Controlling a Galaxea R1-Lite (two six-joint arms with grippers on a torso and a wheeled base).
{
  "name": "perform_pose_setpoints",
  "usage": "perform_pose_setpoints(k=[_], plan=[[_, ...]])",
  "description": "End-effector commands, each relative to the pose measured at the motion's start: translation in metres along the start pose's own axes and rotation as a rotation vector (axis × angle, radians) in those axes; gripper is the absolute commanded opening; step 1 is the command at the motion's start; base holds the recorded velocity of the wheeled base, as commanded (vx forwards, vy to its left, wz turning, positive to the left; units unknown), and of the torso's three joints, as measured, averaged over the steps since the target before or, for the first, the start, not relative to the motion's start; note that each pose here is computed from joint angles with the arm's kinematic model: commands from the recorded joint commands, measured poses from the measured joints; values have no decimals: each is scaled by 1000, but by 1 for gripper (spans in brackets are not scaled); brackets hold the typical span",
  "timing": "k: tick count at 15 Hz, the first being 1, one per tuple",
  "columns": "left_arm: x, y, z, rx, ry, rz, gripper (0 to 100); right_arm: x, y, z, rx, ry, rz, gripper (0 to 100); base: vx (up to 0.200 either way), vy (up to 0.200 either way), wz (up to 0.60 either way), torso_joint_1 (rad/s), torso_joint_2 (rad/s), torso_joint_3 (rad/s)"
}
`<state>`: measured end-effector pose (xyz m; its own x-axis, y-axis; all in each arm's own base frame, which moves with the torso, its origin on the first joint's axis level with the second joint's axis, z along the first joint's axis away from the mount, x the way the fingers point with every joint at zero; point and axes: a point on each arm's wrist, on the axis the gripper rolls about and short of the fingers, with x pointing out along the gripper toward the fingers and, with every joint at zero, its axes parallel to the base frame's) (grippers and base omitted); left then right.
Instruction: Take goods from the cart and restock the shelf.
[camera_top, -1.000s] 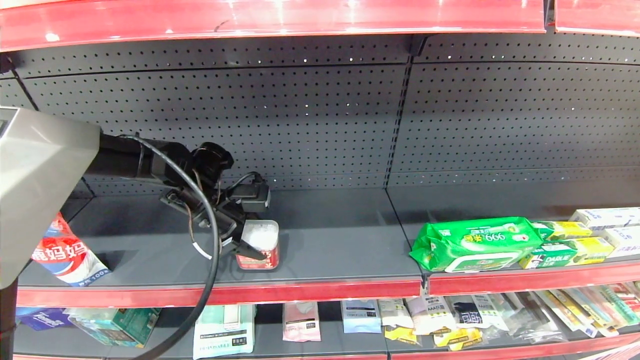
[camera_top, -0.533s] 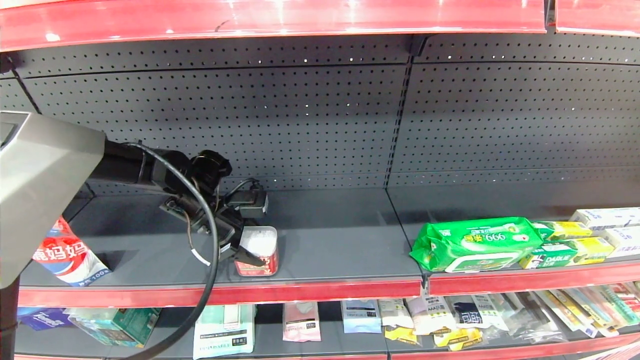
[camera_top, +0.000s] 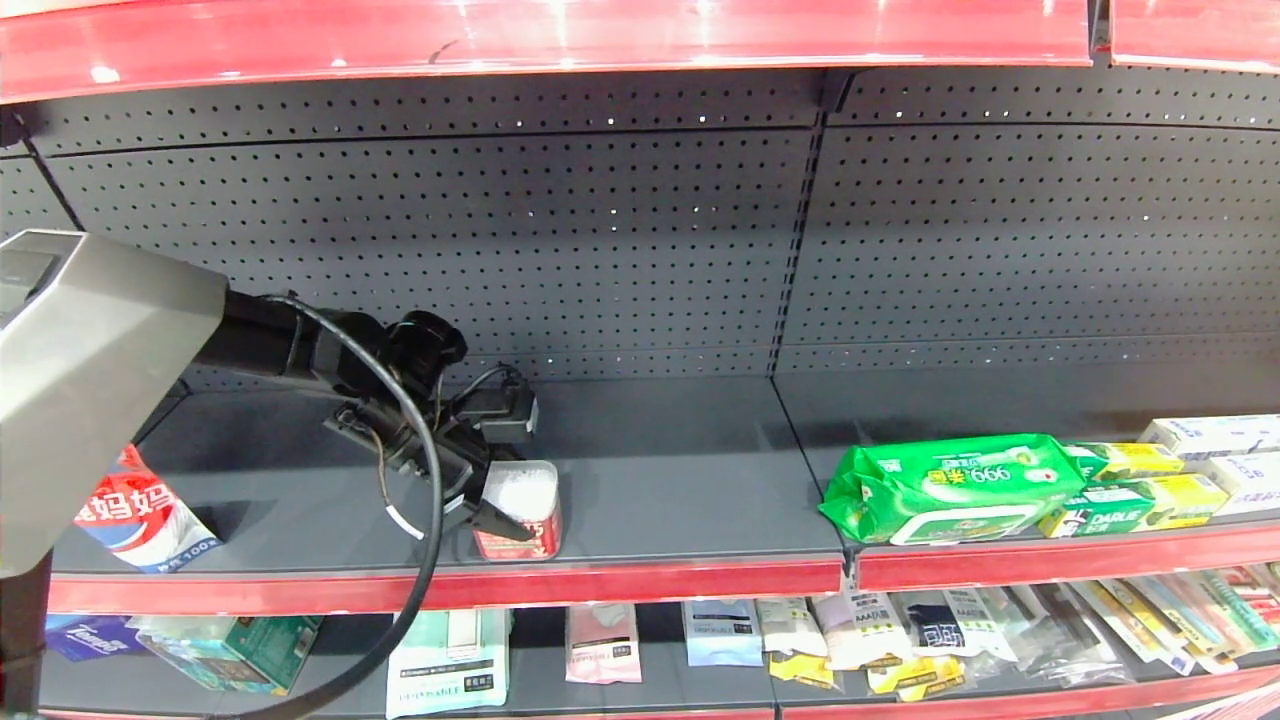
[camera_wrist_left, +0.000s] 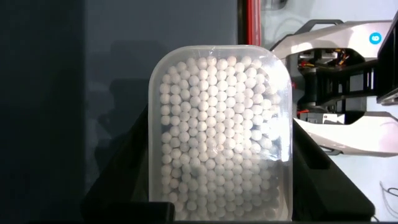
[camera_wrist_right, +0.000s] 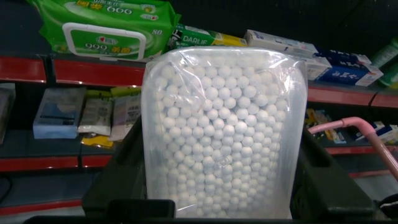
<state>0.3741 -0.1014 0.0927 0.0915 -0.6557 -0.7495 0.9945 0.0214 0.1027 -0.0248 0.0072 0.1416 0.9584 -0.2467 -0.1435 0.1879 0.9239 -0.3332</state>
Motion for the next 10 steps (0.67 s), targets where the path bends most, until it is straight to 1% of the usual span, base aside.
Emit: perform_pose_setpoints(k=[1,5,10], plan=[[2,0,-2,-5,0,-5,0,0,0,0,-1,2,0,0,0,0,0,0,0,0],[2,-1,-2,-6,-1,-10,0,1,0,0,-1,8,2,0,0,0,0,0,0,0],[4,-4,-4,-17,-10,-26,0,2,0,-1,-1,13,4,0,0,0,0,0,0,0]])
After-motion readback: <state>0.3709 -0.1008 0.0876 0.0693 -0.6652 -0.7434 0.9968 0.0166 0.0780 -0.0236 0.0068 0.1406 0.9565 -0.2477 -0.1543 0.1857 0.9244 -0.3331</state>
